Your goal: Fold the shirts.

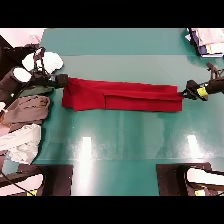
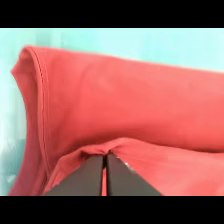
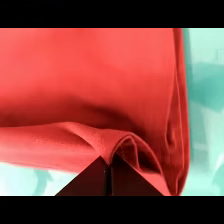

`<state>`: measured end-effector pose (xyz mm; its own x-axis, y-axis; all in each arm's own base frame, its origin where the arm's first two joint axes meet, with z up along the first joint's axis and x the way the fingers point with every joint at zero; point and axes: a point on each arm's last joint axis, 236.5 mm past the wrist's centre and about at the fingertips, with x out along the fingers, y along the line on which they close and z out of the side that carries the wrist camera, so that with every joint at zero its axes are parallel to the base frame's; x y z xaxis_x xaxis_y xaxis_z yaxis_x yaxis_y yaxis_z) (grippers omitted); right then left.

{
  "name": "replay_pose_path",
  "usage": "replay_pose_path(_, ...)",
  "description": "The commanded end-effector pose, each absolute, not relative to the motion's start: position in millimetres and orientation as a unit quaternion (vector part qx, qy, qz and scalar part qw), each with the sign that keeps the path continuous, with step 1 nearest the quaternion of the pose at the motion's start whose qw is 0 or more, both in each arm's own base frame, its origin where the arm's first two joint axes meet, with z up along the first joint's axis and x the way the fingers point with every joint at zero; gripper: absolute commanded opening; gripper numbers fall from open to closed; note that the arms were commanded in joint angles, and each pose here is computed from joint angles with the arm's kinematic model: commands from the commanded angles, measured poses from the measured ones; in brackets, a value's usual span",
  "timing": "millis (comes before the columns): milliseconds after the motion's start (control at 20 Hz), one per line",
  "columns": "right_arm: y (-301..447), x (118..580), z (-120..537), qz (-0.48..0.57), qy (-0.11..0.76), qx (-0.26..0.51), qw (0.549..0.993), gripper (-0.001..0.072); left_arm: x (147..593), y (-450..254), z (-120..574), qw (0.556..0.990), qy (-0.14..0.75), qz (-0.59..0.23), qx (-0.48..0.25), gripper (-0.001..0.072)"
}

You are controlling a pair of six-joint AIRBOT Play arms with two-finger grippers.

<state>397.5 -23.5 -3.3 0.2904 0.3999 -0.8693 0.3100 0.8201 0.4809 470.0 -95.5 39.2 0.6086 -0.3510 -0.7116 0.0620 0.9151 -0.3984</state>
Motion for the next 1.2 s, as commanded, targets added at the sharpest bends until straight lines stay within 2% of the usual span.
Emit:
replay_pose_path(0,-22,432,-9,0.023,0.572,0.308,0.760,0.0012,494,-91,41,0.892,0.403,-0.106,-0.175,0.0201)
replay_pose_path(50,-20,444,-6,0.025,0.558,0.314,0.768,0.0022,498,-90,43,0.894,0.397,-0.103,-0.180,0.0495)
replay_pose_path(100,-21,457,-3,0.025,0.540,0.323,0.777,0.0226,503,-88,46,0.897,0.387,-0.095,-0.190,0.0610)
replay_pose_path(150,-21,467,2,0.026,0.525,0.333,0.783,0.0519,506,-87,49,0.899,0.379,-0.090,-0.199,0.0609)
replay_pose_path(200,-20,474,8,0.031,0.516,0.338,0.786,0.0587,508,-87,53,0.900,0.376,-0.091,-0.200,0.0609)
replay_pose_path(350,-25,455,18,0.079,0.544,0.298,0.780,0.0579,488,-103,55,0.877,0.427,-0.130,-0.181,0.0608)
replay_pose_path(400,-27,438,14,0.094,0.568,0.295,0.763,0.0577,478,-109,53,0.866,0.448,-0.145,-0.172,0.0564)
replay_pose_path(500,-37,413,-2,0.097,0.594,0.309,0.736,0.0577,460,-119,47,0.843,0.481,-0.169,-0.170,0.0122)
replay_pose_path(550,-43,405,-11,0.091,0.599,0.321,0.728,0.0577,452,-122,44,0.835,0.493,-0.178,-0.165,0.0028)
replay_pose_path(700,-50,388,-39,0.099,0.616,0.350,0.699,0.0578,435,-127,38,0.813,0.525,-0.191,-0.163,0.0026)
replay_pose_path(850,-45,403,-46,0.127,0.599,0.398,0.683,0.0578,419,-132,32,0.793,0.551,-0.203,-0.166,0.0026)
replay_pose_path(1150,-48,416,-69,0.130,0.631,0.351,0.680,0.0574,411,-134,27,0.782,0.563,-0.206,-0.169,0.0026)
